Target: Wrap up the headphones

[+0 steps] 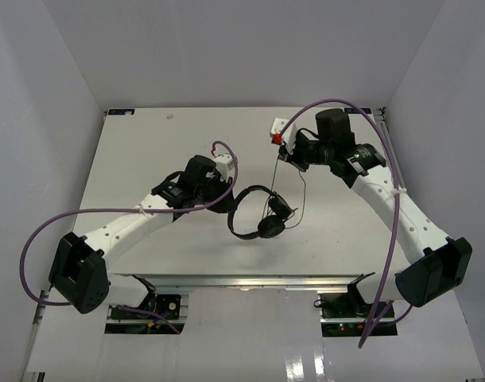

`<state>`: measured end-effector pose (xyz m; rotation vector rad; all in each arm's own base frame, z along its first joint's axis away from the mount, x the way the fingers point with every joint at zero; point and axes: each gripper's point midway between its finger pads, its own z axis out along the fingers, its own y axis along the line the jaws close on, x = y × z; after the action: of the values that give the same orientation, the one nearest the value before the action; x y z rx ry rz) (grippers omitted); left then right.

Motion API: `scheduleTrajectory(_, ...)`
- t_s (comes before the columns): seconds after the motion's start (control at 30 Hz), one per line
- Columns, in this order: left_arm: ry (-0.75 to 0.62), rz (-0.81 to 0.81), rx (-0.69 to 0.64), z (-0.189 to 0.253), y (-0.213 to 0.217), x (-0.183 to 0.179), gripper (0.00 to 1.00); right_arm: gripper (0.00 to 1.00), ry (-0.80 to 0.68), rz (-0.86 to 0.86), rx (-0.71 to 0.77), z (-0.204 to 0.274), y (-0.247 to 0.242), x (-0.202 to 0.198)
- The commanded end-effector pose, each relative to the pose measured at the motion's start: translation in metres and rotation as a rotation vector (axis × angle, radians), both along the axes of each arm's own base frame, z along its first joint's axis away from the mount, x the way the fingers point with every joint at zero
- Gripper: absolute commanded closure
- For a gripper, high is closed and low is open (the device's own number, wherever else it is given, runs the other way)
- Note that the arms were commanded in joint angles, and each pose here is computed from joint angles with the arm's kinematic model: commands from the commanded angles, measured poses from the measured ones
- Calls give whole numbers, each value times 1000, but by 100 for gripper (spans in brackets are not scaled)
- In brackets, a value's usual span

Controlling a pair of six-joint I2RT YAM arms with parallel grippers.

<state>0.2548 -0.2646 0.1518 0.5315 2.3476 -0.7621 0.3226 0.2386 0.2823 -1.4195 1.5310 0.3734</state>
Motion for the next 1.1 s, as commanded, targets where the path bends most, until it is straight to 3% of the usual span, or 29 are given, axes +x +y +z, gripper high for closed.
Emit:
scheduleTrajectory(0.0,-75,-107,-101,35,-12,-14,100,92,-41,-110,71,19,-12,21)
scheduleTrajectory(0.6,-140,-90,-205,75,-14,-17,100,92,198,-239,196,-32,-37,14)
scheduleTrajectory(0.8,-157,-108,-258,91,-16,-24,100,92,274,-197,245,-48,-30,3)
scheduleTrajectory(1.07,-142,-210,-368,112,-31,-41,100,92,483,-87,383,-58,1,-13)
